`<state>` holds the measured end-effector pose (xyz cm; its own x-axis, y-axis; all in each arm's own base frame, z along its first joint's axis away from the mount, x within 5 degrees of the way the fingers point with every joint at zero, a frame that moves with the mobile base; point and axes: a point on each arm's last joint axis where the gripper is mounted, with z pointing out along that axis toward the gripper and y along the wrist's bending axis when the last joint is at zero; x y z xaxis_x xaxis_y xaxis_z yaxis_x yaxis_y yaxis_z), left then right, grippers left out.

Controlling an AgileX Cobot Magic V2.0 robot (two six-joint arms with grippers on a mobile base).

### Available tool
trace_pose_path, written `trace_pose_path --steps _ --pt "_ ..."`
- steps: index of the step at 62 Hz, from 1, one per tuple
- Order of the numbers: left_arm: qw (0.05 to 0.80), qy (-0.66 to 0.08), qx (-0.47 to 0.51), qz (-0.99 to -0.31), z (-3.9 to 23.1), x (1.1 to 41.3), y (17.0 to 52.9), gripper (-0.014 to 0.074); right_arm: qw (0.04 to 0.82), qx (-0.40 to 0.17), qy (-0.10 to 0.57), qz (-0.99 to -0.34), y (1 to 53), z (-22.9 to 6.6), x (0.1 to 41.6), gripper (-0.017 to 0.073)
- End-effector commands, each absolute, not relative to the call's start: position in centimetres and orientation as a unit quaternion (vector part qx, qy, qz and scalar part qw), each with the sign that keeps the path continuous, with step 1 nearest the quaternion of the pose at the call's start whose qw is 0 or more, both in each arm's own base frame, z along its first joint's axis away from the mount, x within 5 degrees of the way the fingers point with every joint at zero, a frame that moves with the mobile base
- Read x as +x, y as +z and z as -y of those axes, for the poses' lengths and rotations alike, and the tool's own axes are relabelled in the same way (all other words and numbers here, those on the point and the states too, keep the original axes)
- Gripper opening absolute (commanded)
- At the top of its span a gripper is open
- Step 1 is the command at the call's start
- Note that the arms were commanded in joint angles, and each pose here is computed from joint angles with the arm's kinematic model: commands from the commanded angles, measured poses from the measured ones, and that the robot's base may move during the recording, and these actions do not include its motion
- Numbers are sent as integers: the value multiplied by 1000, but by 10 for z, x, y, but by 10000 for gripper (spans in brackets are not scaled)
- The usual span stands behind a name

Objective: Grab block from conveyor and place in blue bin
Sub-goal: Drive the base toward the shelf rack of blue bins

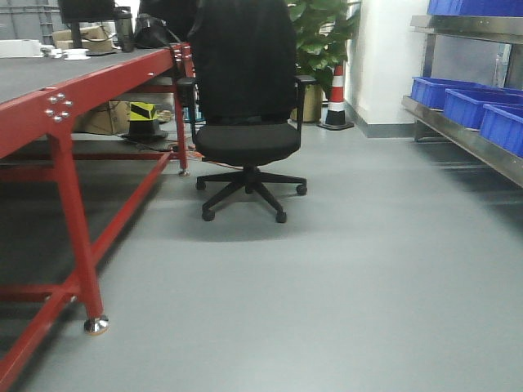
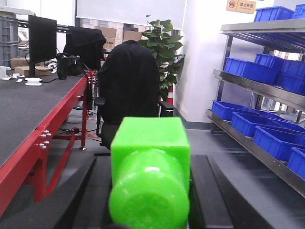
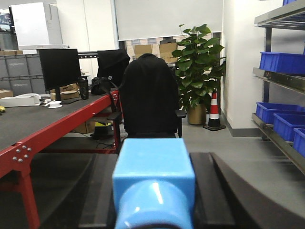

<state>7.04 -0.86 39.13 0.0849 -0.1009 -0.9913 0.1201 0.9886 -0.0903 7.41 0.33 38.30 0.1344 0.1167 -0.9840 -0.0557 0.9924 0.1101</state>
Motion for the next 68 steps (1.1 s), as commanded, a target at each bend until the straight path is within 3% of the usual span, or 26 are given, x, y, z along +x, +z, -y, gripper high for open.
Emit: trace_pose_path --steps 1,68 --pt "746 -75 5 -662 8 69 394 -111 760 21 54 -647 385 -3 74 -162" --pt "747 -75 4 -660 8 69 395 -111 760 21 54 -647 385 -3 74 -162"
